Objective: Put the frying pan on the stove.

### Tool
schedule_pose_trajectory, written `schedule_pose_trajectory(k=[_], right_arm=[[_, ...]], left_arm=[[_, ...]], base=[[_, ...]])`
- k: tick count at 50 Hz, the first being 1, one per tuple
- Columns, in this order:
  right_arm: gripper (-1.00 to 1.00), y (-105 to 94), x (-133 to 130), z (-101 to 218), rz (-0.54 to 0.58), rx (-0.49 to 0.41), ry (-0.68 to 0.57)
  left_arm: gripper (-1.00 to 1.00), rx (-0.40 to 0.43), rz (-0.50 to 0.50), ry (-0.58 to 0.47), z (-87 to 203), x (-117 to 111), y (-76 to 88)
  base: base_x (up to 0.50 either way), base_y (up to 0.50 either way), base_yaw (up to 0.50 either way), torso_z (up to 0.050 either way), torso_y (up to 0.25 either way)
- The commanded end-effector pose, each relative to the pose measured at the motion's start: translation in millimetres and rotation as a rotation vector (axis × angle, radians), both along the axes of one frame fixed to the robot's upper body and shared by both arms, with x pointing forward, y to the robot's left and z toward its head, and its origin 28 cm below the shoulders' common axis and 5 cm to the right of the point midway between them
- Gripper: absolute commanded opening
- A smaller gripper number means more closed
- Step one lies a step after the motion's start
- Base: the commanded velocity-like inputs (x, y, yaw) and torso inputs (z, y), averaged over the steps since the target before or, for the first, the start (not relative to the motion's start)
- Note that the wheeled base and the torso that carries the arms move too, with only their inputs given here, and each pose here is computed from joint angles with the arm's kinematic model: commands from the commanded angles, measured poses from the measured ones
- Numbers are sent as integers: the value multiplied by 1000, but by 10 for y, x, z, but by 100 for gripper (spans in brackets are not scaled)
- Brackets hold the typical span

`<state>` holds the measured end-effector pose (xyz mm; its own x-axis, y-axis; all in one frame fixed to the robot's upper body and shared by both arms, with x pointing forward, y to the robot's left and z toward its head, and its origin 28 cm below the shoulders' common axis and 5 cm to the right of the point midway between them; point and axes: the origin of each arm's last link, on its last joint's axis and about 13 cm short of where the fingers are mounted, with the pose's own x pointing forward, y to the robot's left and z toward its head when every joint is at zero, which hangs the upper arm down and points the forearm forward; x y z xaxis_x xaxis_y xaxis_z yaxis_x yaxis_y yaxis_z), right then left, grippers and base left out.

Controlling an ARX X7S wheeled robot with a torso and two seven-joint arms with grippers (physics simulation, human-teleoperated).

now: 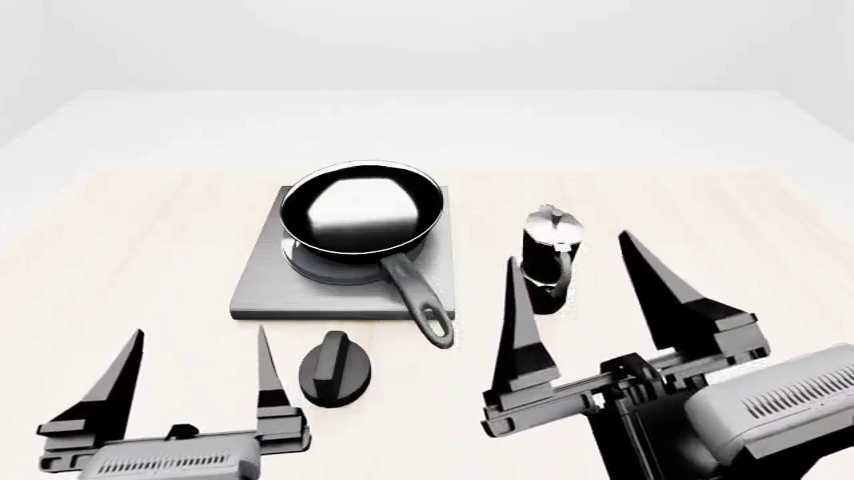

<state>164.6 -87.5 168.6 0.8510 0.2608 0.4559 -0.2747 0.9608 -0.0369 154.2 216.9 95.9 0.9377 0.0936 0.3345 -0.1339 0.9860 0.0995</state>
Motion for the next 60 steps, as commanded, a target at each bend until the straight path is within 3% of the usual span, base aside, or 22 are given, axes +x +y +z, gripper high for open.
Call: schedule_pose_trajectory(k=[1,60], right_arm=[[100,-12,-65,35,1,8,-18],[100,-118,-532,282,0,41,-157]], left_arm=[[100,-1,0,-11,32,-33,4],[100,-7,-24,-98,249,-267,9]], base=[[0,0,0,0,0],[0,0,0,0,0]])
